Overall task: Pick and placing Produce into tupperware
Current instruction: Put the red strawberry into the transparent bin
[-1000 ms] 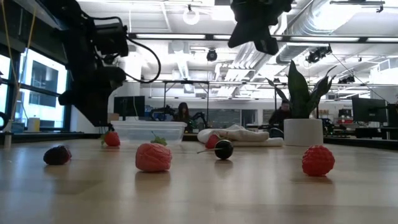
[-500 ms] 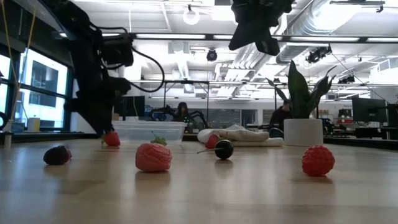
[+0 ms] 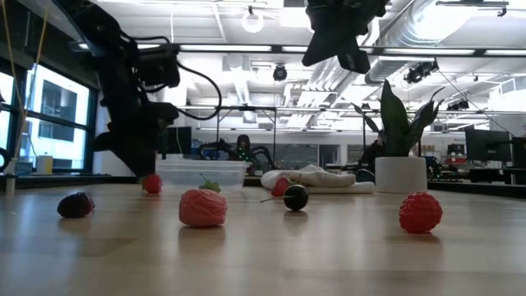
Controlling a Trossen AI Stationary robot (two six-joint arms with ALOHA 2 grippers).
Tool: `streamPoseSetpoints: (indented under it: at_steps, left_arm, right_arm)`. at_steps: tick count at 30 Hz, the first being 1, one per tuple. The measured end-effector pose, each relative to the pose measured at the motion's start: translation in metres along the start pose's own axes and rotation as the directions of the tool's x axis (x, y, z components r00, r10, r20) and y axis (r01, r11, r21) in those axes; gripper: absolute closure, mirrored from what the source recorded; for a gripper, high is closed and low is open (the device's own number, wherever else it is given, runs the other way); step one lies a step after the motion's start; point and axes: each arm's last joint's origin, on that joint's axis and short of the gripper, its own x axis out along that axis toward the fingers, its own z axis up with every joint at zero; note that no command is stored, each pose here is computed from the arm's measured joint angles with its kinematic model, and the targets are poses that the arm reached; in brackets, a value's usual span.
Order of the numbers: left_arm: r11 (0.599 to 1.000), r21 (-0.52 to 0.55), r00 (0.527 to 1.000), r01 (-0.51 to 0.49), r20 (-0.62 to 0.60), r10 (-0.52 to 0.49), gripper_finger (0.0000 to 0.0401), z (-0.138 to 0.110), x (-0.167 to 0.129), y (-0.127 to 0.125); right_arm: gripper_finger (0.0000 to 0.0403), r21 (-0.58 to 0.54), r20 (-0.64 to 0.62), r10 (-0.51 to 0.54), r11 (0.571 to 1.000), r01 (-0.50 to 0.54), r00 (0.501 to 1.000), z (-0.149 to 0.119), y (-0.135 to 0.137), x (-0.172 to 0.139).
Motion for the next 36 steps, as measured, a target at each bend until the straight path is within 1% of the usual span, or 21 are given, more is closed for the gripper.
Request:
streamPoseSetpoints:
  at_steps: [3,10,14,18,21,24,25,32,36]
  left_arm:
    - [1.000,-0.003,1.000,0.005,0.013,-0.005,0.0276,0.003,0.004,-0.001]
    - [1.000,-0.028,1.000,0.004,-0.011,-0.005,0.0276,0.005,0.019,-0.002]
    - [1.000,-0.031,1.000,0.005,-0.023,-0.005,0.0276,0.005,0.021,-0.002]
    - [0.999,-0.028,1.000,0.015,-0.010,-0.016,0.0282,0.006,0.021,-0.003]
    - [0.999,-0.027,0.999,0.032,-0.002,-0.032,0.0310,0.007,0.021,-0.004]
    - [0.999,-0.022,0.999,0.041,-0.009,-0.041,0.0372,0.007,0.021,-0.004]
    - [0.999,-0.017,0.999,0.045,-0.012,-0.045,0.0386,0.007,0.021,-0.004]
    - [0.999,-0.017,0.999,0.044,-0.012,-0.045,0.0397,0.007,0.021,-0.004]
    - [0.998,-0.018,0.998,0.062,-0.020,-0.062,0.0399,0.006,0.020,-0.005]
  right_arm:
    - [0.0402,0.000,0.000,0.000,1.000,0.000,1.000,0.000,0.000,0.000]
    - [0.0402,0.007,0.000,0.000,1.000,0.000,1.000,0.000,0.000,0.000]
    - [0.0402,0.011,-0.001,0.000,1.000,0.000,1.000,0.000,0.000,0.000]
    - [0.0402,0.012,0.000,-0.002,1.000,0.002,1.000,0.000,0.000,0.000]
    - [0.0402,0.012,-0.004,-0.007,1.000,0.007,1.000,-0.001,-0.001,0.000]
    - [0.0402,0.013,-0.014,-0.017,1.000,0.017,1.000,-0.002,-0.001,0.000]
    - [0.0402,0.018,-0.018,-0.020,1.000,0.020,1.000,-0.002,-0.002,0.000]
    - [0.0402,0.021,-0.019,-0.040,0.999,0.040,0.999,-0.003,-0.003,0.000]
    - [0.0402,0.021,-0.019,-0.040,0.999,0.041,0.999,-0.003,-0.003,0.000]
